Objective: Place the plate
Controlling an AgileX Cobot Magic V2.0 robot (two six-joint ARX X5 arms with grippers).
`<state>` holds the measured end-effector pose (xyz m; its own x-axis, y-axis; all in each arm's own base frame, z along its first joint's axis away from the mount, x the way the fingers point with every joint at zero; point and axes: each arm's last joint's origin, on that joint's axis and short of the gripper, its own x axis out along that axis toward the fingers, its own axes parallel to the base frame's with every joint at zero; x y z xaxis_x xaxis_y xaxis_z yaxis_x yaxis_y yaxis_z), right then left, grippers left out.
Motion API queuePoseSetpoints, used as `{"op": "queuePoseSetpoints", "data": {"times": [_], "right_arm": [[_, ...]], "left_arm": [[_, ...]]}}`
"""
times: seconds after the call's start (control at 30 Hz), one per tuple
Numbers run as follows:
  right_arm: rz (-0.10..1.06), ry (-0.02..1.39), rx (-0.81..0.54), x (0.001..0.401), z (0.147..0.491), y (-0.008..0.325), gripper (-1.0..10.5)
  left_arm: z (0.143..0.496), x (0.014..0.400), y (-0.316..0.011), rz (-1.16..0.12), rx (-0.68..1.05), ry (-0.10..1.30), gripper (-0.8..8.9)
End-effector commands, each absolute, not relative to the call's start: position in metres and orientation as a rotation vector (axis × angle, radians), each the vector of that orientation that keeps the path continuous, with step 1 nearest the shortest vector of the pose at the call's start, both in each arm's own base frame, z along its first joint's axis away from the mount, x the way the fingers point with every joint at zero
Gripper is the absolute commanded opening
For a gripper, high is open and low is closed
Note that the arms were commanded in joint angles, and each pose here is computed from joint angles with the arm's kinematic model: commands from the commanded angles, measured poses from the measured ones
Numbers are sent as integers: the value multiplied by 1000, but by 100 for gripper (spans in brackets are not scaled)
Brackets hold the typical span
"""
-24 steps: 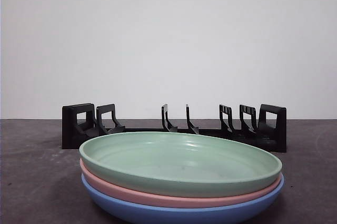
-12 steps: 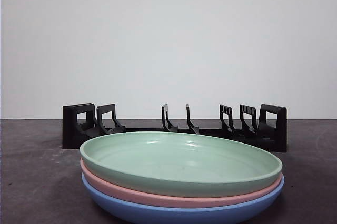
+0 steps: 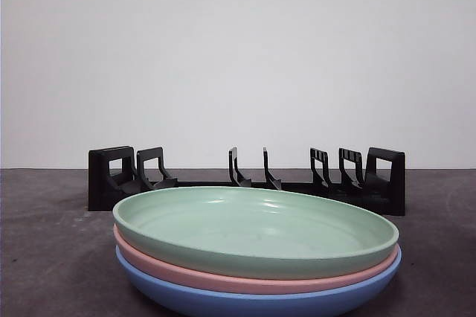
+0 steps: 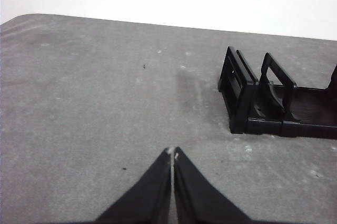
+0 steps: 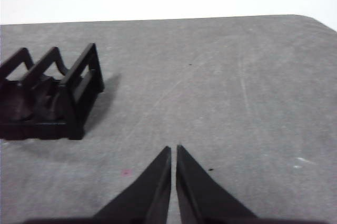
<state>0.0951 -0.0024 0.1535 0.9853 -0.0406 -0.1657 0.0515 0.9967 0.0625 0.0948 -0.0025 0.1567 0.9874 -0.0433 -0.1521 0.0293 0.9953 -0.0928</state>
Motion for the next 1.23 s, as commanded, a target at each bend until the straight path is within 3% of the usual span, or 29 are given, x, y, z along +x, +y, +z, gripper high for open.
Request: {"op": "queuePoseSetpoints", "data": {"times": [0.03,1.23], "right_arm": [[-44,169,28,96,150,-2,16],[-42,145,-2,96,153,-2,16]], "left_arm": [[149,96,-2,-32,-91,180,6],[149,96,-2,-32,-91,180,6]]}}
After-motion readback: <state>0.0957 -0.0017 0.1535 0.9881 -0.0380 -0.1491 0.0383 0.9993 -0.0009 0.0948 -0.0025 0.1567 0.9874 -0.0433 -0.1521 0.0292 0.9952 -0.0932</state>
